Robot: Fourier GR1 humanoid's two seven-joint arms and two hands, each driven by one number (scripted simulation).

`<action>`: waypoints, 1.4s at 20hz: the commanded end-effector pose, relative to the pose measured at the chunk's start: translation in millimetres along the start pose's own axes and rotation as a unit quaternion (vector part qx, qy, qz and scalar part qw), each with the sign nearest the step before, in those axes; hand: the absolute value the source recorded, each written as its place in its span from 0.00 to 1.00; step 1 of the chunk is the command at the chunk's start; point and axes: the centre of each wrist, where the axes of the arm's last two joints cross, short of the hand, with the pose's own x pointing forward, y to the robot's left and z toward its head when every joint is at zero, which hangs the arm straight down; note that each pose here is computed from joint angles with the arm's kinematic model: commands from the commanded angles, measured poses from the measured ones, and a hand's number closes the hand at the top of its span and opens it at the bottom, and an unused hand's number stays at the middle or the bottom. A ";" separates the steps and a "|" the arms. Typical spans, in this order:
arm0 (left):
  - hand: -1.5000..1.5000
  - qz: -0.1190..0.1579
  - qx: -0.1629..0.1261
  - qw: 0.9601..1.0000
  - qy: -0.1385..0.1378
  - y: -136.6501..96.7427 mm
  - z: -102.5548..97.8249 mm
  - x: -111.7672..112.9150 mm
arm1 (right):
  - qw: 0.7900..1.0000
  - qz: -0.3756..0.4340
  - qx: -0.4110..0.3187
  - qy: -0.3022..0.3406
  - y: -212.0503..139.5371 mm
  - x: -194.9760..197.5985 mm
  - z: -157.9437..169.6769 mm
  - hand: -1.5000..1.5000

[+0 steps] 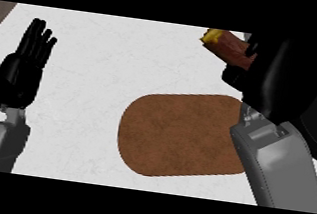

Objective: Pick the sweet potato from the cutting board and place it in the pot

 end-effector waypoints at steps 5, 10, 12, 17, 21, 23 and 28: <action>0.50 -0.008 -0.002 1.000 -0.009 12.4 6.7 3.4 | 0.997 0.044 0.005 0.069 -37.3 -101.4 -35.8 1.00; 0.50 0.004 -0.007 1.000 0.001 2.1 -0.3 12.4 | 0.994 0.047 0.001 0.094 -27.2 -170.0 -52.2 1.00; 0.50 -0.006 -0.002 1.000 -0.003 -8.1 2.9 -5.7 | 0.994 0.046 -0.009 0.100 -42.8 -200.0 -45.6 1.00; 0.50 0.001 -0.012 1.000 -0.006 1.0 -0.4 -16.9 | 0.995 0.029 0.008 0.096 -23.6 -243.4 -75.6 1.00; 0.50 -0.002 -0.009 1.000 -0.006 -2.3 13.7 -1.4 | 0.995 0.042 0.025 0.093 -2.6 -264.0 -69.8 1.00; 0.50 0.006 -0.004 1.000 0.000 9.9 7.6 1.0 | 0.995 0.043 0.020 0.092 -10.7 -291.0 -90.9 1.00; 0.50 0.002 -0.012 1.000 -0.007 -13.9 6.8 -0.8 | 0.990 0.059 0.055 0.116 21.9 -307.5 -108.5 1.00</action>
